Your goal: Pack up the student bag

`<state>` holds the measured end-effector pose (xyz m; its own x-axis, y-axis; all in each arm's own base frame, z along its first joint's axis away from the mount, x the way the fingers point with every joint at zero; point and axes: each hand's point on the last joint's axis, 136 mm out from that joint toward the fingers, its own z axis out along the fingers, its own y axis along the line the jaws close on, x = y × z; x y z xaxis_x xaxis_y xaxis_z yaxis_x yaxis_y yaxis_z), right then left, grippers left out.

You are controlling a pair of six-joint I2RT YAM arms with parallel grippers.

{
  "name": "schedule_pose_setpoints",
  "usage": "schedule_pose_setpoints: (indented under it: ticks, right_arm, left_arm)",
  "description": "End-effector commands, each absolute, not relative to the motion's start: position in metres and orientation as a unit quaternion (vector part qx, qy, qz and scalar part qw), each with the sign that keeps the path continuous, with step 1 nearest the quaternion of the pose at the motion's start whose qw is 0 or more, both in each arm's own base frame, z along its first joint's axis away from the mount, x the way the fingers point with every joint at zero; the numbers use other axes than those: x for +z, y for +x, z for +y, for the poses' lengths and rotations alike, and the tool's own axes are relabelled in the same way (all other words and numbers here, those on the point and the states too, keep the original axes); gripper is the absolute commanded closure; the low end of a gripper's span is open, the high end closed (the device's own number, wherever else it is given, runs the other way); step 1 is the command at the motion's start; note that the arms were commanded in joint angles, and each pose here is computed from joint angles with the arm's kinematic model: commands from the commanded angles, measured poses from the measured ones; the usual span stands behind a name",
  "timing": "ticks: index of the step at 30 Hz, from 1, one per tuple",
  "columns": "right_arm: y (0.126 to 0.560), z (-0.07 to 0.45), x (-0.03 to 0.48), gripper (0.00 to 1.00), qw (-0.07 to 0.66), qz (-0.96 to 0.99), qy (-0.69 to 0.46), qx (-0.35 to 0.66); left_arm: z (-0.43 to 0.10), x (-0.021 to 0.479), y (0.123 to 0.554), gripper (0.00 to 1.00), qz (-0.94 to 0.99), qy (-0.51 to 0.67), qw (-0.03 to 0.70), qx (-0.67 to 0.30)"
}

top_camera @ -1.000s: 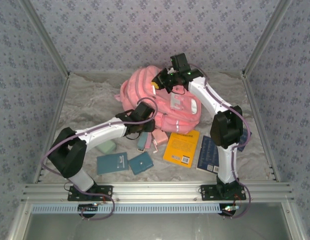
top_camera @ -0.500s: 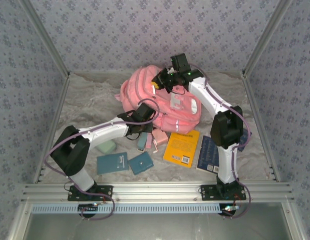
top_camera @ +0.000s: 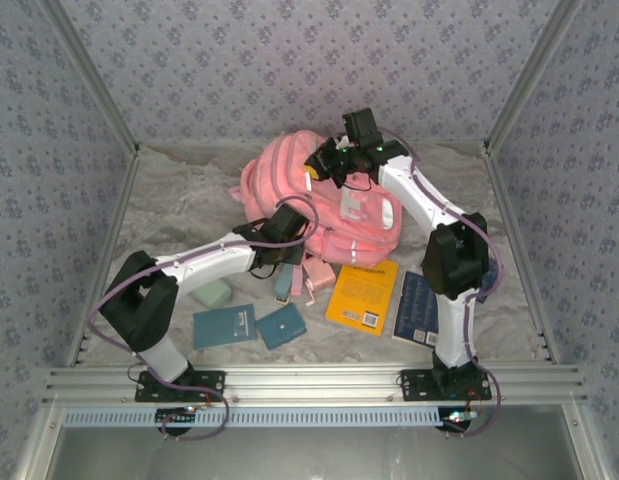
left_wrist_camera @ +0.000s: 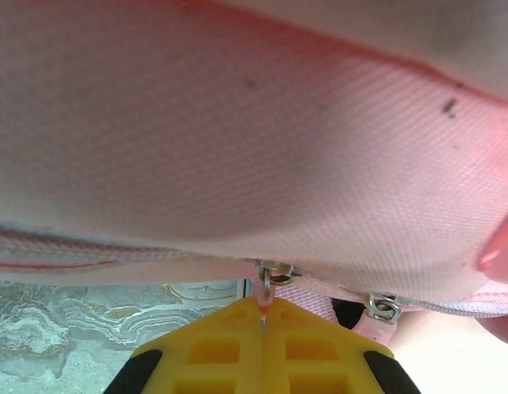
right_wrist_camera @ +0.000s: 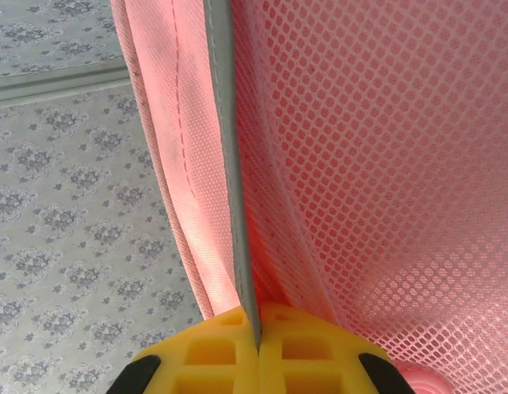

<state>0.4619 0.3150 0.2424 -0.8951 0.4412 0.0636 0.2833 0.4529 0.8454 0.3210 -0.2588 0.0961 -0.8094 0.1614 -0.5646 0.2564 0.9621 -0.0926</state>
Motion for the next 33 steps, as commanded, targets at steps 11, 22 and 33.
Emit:
schedule_pose_setpoints:
  ticks: [11, 22, 33]
  right_arm:
    - [0.450, 0.300, 0.310, 1.00, 0.114, 0.821, 0.190, 0.526]
    - [0.447, 0.300, 0.315, 1.00, 0.114, 0.816, 0.187, 0.535]
    - [0.443, 0.299, 0.322, 1.00, 0.116, 0.812, 0.182, 0.542]
  left_arm:
    - [-0.249, 0.133, 0.312, 1.00, 0.890, 0.159, 0.387, -0.180]
    - [-0.253, 0.141, 0.309, 0.86, 0.872, 0.183, 0.410, -0.196]
    - [-0.255, 0.150, 0.303, 0.49, 0.832, 0.194, 0.469, -0.224]
